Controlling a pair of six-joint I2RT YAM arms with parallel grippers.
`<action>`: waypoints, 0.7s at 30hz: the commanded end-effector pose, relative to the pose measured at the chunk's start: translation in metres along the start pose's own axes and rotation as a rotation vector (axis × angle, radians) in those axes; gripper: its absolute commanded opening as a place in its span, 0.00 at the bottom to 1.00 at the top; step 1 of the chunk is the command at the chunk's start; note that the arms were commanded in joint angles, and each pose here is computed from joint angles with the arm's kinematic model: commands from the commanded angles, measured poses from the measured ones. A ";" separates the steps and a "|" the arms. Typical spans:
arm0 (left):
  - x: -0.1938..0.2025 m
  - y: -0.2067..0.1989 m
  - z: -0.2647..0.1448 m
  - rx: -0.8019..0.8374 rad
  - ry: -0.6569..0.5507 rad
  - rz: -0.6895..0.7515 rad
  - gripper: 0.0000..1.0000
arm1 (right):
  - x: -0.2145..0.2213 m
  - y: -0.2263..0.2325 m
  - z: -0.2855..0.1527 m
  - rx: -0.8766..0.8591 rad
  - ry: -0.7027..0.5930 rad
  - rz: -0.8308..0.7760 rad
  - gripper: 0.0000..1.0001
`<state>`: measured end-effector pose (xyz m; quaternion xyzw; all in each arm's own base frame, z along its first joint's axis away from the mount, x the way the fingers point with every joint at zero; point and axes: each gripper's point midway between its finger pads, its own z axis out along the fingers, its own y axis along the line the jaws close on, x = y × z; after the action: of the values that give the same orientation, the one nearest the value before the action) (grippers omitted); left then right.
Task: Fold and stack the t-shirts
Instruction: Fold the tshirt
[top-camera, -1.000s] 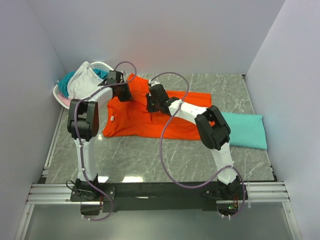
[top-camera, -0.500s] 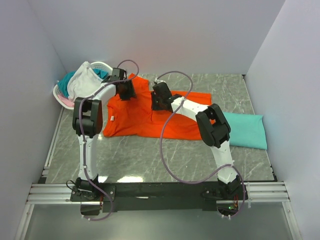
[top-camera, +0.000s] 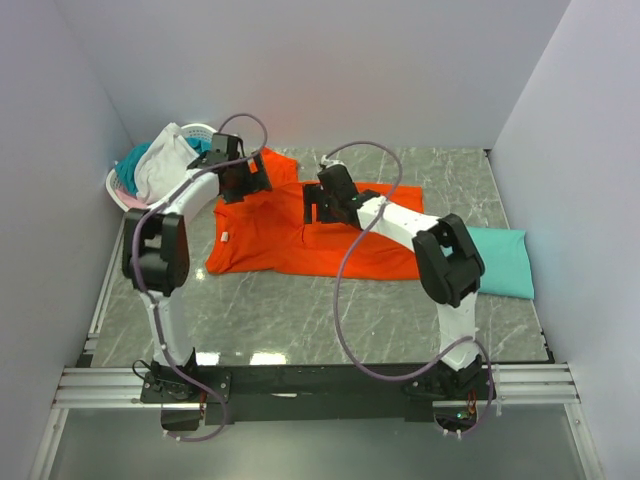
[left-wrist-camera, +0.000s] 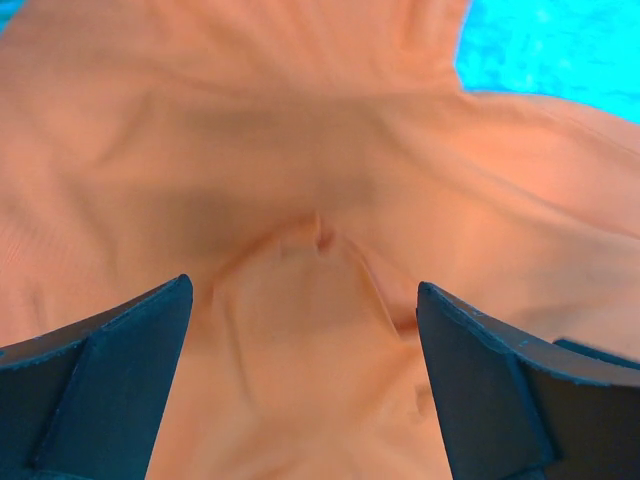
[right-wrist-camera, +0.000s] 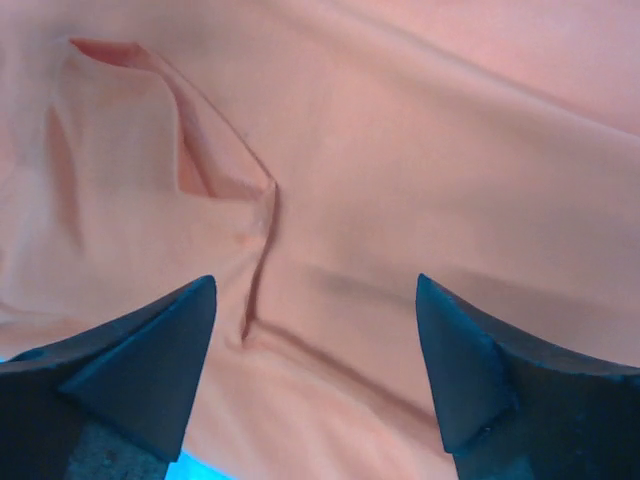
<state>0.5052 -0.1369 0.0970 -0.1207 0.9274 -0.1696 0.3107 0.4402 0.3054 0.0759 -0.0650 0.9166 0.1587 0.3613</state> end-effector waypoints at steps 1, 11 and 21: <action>-0.022 -0.019 -0.051 0.047 -0.116 -0.030 0.99 | -0.028 0.002 -0.046 0.010 -0.092 0.016 0.89; 0.068 -0.015 -0.064 0.117 -0.003 -0.101 0.99 | 0.043 -0.056 -0.089 0.136 -0.014 0.089 0.91; 0.131 0.045 -0.041 -0.093 0.087 -0.152 0.99 | 0.097 -0.106 -0.080 0.210 0.115 0.158 0.93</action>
<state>0.3647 -0.1384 0.0399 -0.1781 0.9405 -0.1752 0.2302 0.3370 0.1786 0.0348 0.0260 0.9529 0.0792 0.2915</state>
